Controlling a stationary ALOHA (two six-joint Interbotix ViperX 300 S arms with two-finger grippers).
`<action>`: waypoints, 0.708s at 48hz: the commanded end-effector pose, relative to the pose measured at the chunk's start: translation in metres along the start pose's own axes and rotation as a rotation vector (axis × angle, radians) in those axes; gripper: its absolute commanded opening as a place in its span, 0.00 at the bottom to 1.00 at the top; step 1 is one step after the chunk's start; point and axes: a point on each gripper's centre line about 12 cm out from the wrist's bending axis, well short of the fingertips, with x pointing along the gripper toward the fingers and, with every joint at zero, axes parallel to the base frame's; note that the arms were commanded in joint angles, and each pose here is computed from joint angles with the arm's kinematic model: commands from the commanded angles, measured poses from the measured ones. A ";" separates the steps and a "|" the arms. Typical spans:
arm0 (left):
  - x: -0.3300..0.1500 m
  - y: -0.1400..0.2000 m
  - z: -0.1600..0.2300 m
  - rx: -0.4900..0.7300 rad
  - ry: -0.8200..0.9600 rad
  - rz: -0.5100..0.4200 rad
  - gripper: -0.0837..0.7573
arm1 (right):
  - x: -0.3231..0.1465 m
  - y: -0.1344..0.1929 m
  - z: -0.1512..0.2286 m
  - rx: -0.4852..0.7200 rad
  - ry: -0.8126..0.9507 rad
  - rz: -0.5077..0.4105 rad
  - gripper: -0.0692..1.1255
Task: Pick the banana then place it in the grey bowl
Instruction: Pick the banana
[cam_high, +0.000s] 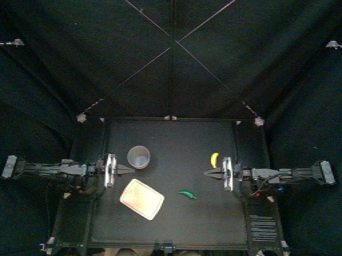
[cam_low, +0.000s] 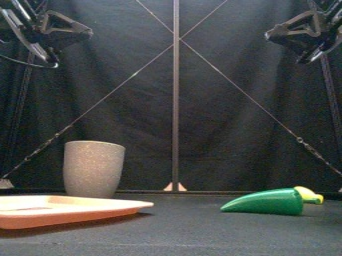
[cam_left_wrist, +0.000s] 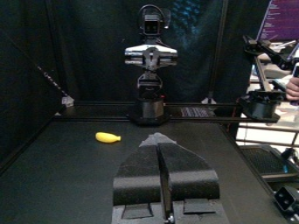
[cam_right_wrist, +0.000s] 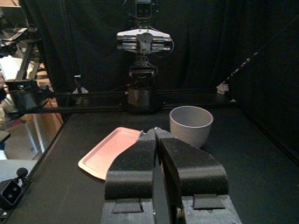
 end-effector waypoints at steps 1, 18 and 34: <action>0.004 0.003 0.008 0.004 -0.025 0.014 0.11 | 0.007 -0.005 -0.001 0.010 0.017 -0.026 0.04; 0.003 0.011 0.010 0.005 -0.042 0.057 0.12 | 0.037 -0.081 -0.024 0.440 0.166 -0.410 0.09; 0.001 0.013 0.004 0.005 -0.051 0.068 0.12 | -0.009 -0.122 -0.094 0.866 0.532 -0.715 0.69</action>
